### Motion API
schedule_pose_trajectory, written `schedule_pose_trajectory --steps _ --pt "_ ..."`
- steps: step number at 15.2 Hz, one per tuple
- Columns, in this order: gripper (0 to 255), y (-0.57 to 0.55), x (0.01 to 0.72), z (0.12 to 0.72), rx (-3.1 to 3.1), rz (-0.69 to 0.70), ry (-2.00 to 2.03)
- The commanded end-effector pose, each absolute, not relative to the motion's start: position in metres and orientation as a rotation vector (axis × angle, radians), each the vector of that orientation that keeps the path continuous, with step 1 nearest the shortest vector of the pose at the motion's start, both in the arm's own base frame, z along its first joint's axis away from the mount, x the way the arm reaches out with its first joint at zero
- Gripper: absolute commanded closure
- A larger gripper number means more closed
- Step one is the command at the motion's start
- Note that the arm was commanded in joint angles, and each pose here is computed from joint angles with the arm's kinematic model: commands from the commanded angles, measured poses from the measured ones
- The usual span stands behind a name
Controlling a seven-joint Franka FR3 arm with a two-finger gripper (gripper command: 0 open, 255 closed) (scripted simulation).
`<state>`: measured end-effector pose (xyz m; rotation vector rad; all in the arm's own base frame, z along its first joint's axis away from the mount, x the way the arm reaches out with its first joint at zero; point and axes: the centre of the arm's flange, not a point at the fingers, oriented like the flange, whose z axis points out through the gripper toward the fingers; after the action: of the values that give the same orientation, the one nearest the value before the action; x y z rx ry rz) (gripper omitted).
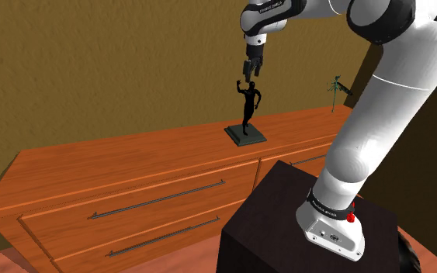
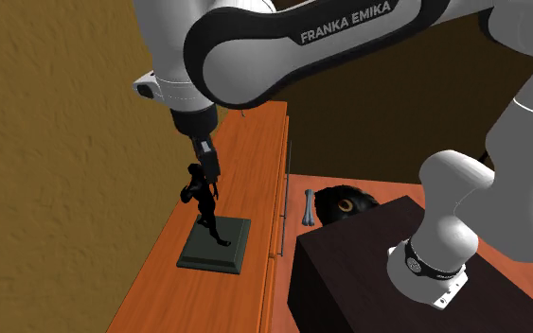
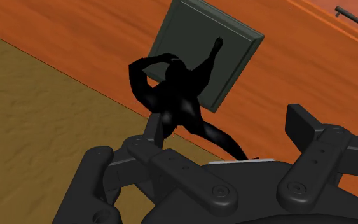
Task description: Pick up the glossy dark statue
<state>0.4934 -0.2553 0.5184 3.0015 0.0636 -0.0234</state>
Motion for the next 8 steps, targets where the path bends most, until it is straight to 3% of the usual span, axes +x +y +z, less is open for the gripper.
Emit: schedule_pose_trajectory --steps 1,8 --pt "0 -0.279 0.503 0.514 2.984 -0.031 0.071" --pt "0 -0.305 0.520 0.486 2.963 -0.041 0.078"
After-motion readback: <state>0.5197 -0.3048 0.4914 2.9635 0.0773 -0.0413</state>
